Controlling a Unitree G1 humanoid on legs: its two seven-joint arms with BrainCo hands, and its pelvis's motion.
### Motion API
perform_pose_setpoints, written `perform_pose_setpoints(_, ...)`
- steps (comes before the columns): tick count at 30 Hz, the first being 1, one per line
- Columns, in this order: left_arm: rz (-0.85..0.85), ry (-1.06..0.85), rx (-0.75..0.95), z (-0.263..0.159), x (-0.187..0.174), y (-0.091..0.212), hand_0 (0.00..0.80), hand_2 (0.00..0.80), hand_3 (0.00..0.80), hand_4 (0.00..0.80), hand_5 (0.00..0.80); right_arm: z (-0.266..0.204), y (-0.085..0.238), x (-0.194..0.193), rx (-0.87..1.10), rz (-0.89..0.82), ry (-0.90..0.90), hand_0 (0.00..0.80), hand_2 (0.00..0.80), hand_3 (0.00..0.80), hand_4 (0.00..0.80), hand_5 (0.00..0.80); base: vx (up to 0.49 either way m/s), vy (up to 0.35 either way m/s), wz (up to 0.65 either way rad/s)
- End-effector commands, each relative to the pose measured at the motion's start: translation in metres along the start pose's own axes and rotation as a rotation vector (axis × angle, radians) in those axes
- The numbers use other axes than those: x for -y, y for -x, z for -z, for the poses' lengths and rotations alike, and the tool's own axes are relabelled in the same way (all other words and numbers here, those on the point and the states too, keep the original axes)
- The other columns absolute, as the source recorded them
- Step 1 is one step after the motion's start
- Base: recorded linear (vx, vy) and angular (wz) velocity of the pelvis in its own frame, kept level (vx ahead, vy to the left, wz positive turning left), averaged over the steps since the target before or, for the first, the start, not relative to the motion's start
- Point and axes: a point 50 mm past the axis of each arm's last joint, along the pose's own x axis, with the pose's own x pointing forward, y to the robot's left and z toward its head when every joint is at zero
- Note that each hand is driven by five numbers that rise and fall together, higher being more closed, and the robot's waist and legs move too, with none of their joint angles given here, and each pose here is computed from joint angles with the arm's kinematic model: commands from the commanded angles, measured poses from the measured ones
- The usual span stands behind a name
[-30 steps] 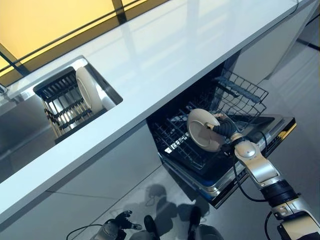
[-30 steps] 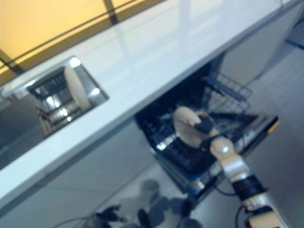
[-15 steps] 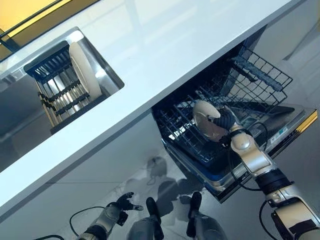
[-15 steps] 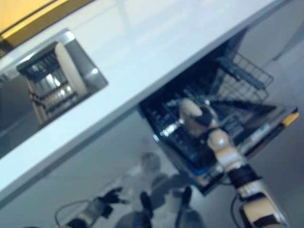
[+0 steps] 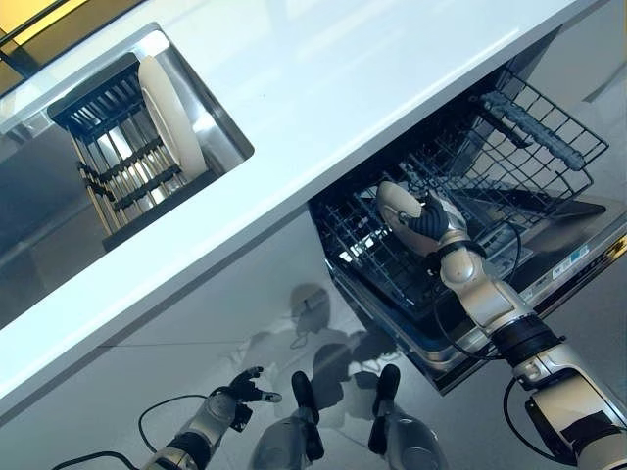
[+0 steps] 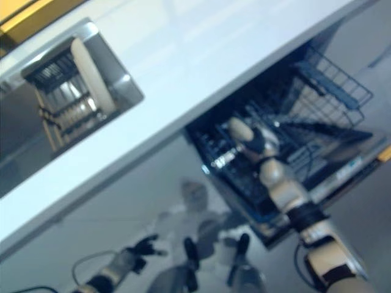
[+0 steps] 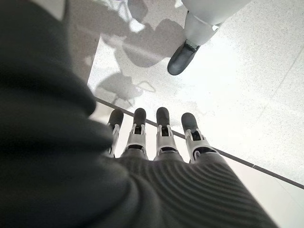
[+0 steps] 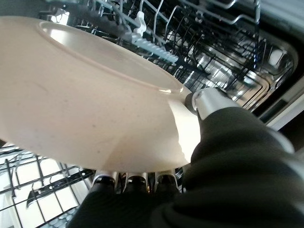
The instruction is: Take plates into dishwasher
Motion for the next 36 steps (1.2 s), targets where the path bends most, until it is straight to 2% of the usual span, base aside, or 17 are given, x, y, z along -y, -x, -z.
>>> perform_pose_setpoints(1,-0.04,-0.039,0.032,-0.01,-0.016,-0.001,0.0,0.0,0.0,0.0,0.0,-0.033,-0.022,0.014,0.096,0.097,0.01,0.8,0.8,0.8,0.8,0.8,0.006,0.026,0.04)
perform_pose_setpoints(11,-0.038,-0.029,0.053,-0.019,-0.013,-0.003,0.0,0.0,0.0,0.0,0.0,-0.036,-0.02,-0.006,0.07,0.107,0.002,0.8,0.8,0.8,0.8,0.8,0.0,0.0,0.0)
perform_pose_setpoints(19,-0.036,-0.022,0.062,-0.024,-0.01,-0.004,0.0,0.0,0.0,0.0,0.0,-0.038,-0.011,-0.041,0.015,-0.016,-0.127,0.8,0.8,0.8,0.8,0.8,0.0,0.0,0.0)
perform_pose_setpoints(28,-0.033,-0.016,0.068,-0.026,-0.008,-0.005,0.0,0.0,0.0,0.0,0.0,-0.038,-0.004,-0.06,-0.017,-0.079,-0.158,0.8,0.8,0.8,0.8,0.8,0.0,0.0,0.0)
perform_pose_setpoints(36,-0.035,-0.009,0.067,-0.028,-0.007,-0.006,0.0,0.0,0.0,0.0,0.0,-0.036,0.005,-0.083,-0.098,-0.18,-0.307,0.8,0.8,0.8,0.8,0.8,0.0,0.0,0.0)
